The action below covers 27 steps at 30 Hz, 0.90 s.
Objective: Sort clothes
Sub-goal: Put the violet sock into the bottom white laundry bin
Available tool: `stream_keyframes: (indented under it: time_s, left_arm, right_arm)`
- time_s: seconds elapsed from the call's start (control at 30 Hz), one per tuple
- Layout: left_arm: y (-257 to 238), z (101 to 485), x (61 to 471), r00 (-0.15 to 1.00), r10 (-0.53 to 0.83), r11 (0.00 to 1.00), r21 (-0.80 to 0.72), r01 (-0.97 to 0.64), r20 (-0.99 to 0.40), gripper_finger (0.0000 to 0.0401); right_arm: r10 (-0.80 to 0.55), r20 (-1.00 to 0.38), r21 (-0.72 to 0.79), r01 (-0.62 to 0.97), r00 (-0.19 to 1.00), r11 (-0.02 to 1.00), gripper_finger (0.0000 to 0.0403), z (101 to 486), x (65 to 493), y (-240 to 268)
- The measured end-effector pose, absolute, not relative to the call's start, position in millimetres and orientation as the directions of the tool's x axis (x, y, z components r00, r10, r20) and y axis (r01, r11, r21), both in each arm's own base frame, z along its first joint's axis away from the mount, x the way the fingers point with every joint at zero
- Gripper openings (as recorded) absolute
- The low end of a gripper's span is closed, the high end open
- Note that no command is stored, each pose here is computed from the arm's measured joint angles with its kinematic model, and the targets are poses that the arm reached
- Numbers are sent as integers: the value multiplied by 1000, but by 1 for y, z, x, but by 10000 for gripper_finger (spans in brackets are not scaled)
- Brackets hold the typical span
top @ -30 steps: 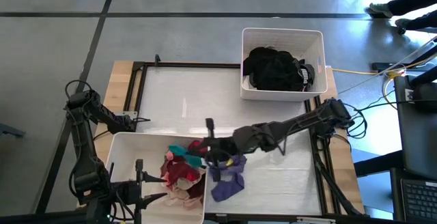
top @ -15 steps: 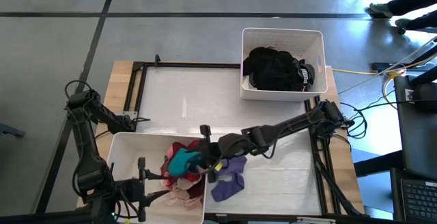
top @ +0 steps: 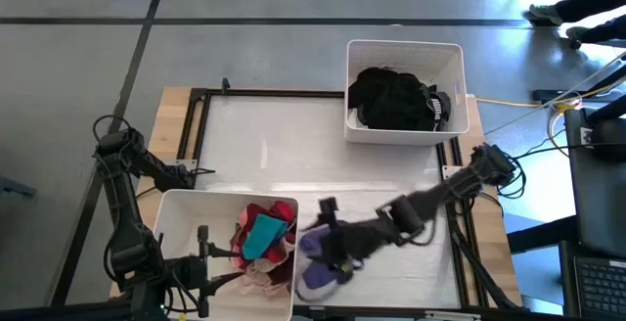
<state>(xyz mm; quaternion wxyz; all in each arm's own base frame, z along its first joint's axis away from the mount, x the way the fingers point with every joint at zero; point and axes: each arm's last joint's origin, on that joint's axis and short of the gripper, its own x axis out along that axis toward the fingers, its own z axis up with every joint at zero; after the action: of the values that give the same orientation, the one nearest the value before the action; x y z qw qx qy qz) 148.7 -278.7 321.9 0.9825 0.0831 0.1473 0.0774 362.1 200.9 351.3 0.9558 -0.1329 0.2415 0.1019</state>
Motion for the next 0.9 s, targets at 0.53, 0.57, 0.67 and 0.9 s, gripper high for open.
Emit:
stream_keyframes:
  time_s: [0.53,0.57,0.67,0.9]
  left_arm:
    - [-279,322,149,944,177,974,186,-129,-277,169]
    - [-279,322,149,944,177,974,186,-129,-277,169]
    - [-279,322,149,944,177,974,185,-129,-277,169]
    - [-279,322,149,944,178,974,186,-129,-277,169]
  right_arm:
    - [-25,-731,-206,-185,682,961,275,266,325,217]
    - [-26,-728,-201,-177,685,964,275,258,326,214]
    - [-5,-707,-166,-159,707,973,275,234,330,207]
    - [82,-634,-55,-150,769,987,275,193,334,189]
